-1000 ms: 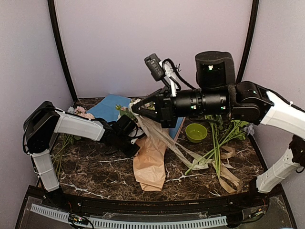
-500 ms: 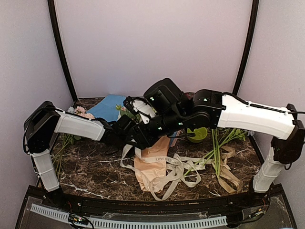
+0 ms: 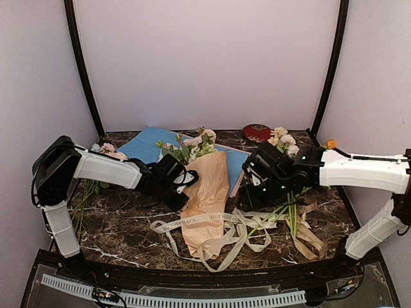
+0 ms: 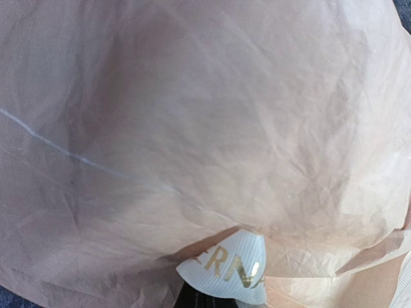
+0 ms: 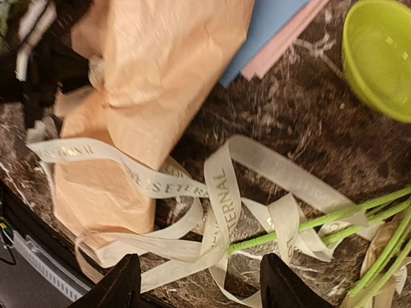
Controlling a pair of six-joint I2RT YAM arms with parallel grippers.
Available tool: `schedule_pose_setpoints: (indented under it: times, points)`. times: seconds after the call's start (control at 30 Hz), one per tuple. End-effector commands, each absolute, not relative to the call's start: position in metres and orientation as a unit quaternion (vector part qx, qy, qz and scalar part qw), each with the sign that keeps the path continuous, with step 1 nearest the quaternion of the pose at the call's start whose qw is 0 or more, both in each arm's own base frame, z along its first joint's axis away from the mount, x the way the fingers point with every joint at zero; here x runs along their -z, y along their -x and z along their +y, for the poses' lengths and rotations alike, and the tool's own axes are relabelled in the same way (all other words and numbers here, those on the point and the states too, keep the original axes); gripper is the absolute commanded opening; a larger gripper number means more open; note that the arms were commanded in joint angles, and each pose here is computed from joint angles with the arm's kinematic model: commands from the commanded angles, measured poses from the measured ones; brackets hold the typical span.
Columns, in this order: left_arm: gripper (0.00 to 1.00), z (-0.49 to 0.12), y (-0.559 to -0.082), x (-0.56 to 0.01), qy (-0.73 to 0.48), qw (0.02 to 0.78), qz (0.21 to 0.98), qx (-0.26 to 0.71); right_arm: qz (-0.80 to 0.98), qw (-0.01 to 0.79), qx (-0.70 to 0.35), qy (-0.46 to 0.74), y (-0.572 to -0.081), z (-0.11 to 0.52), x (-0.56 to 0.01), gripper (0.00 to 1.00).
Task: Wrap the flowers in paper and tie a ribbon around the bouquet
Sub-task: Adjust the ribbon at the center of the board.
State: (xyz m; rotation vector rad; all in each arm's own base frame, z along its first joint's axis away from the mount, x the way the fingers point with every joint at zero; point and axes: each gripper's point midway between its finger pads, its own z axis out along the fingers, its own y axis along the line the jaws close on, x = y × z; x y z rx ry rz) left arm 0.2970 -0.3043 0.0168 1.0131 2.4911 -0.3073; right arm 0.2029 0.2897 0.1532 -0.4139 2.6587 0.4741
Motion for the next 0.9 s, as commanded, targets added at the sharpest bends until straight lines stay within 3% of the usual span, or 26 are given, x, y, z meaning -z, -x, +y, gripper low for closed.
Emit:
schedule_pose_setpoints:
  times: [0.0, 0.17, 0.33, 0.7, 0.87]
  points:
    - [0.0, -0.262, -0.262, 0.04, -0.37, 0.103, 0.922, 0.056, 0.956, 0.161, -0.203, 0.134, -0.183, 0.317, -0.121, 0.64]
    - [0.0, -0.261, -0.262, 0.04, -0.37, 0.102, 0.922, 0.056, 0.971, 0.114, -0.149, 0.147, -0.172, 0.322, -0.07, 0.62]
    - [0.0, -0.262, -0.261, 0.04, -0.37, 0.103, 0.922, 0.058, 0.981, 0.089, -0.108, 0.138, -0.166, 0.307, -0.043, 0.45]
    - [0.0, -0.262, -0.262, 0.04, -0.37, 0.104, 0.921, 0.059, 0.989, 0.085, -0.001, 0.125, -0.162, 0.256, -0.02, 0.44]
    - [0.0, -0.263, -0.262, 0.04, -0.37, 0.104, 0.921, 0.059, 0.988, 0.086, -0.04, 0.12, -0.164, 0.263, -0.008, 0.38]
